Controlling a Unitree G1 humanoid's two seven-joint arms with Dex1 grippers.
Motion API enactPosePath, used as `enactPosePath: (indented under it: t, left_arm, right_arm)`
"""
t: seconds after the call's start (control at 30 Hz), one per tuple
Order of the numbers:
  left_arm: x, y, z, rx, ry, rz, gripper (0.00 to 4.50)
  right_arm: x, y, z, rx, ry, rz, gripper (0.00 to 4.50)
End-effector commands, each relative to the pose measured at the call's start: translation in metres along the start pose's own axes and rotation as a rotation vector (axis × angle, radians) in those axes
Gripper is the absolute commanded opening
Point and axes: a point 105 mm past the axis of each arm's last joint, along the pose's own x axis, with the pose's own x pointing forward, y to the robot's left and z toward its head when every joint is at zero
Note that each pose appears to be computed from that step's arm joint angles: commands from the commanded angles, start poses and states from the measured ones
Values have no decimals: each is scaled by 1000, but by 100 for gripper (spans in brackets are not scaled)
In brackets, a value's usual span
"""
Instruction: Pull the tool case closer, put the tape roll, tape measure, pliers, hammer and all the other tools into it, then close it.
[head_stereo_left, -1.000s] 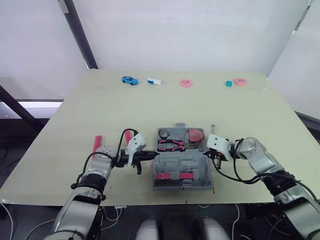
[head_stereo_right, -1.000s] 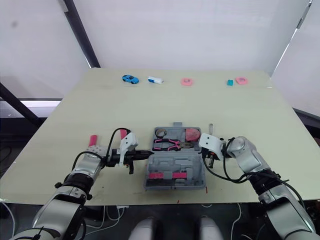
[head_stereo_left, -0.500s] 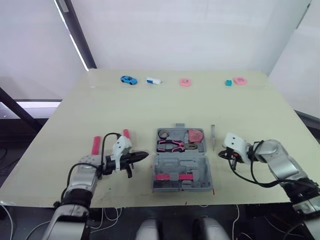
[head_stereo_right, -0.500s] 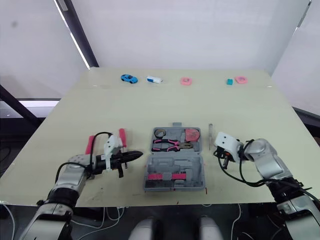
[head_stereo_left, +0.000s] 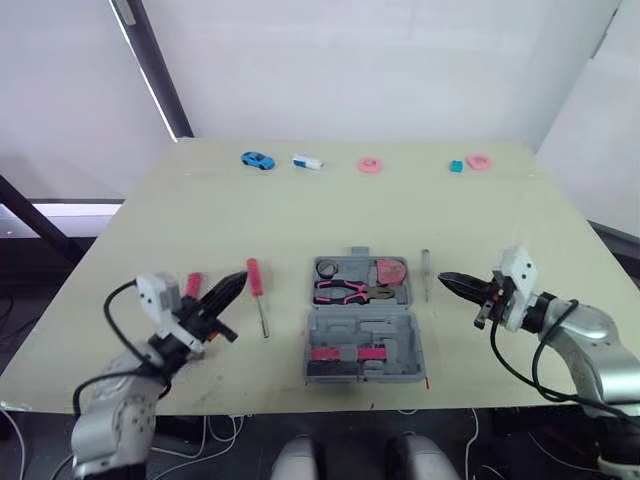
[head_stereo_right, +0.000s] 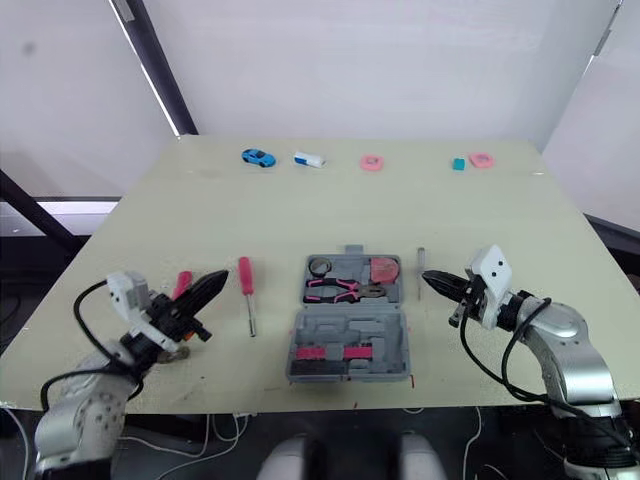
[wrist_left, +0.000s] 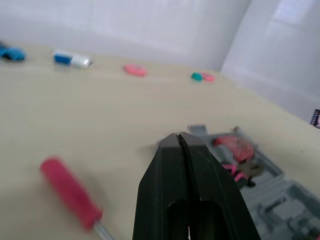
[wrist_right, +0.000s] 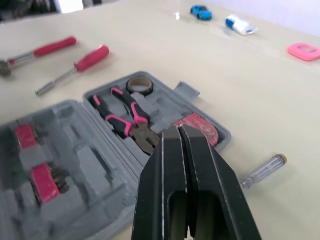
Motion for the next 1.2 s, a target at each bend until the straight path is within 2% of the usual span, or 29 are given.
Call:
enactPosePath:
  t: [0.03, 0.07, 0.1, 0.13, 0.2, 0.27, 0.3, 0.5, 0.7, 0.93, 1.07, 1.2]
  left_arm:
    - [-16, -3, 12, 21, -25, -8, 86]
    - [-24, -2, 8, 19, -9, 1, 134]
    - [-33, 1, 6, 21, 3, 25, 157]
    - [-39, 2, 5, 24, 11, 40, 232]
    - [-61, 8, 0, 16, 51, 81, 310]
    - [-79, 11, -7, 9, 90, 114, 412]
    - [-85, 13, -9, 7, 100, 130, 450]
    - [-115, 22, -24, -3, 161, 203, 450]
    - [-107, 21, -23, 16, 162, 195, 450]
    - [-70, -4, 3, 105, 151, -58, 450]
    - [-48, -29, 15, 148, 168, -257, 450]
    - [-32, -49, 31, 169, 139, -409, 450]
  right_arm:
    - [-21, -4, 6, -21, -29, -45, 51]
    - [-31, -7, 0, -20, -7, -69, 82]
    - [-45, -9, -8, -10, 24, -93, 115]
    - [-54, -9, -13, -4, 46, -106, 188]
    - [-83, -11, -24, 21, 98, -166, 270]
    - [-103, -11, -29, 41, 125, -218, 373]
    - [-109, -11, -31, 47, 135, -232, 441]
    - [-134, -9, -39, 80, 166, -308, 447]
    - [-129, -19, -38, 40, 151, -362, 447]
    - [-72, -33, -25, 64, 117, -414, 447]
    - [-35, -44, -36, 83, 255, -500, 447]
    - [2, -47, -37, 152, 267, -575, 447]
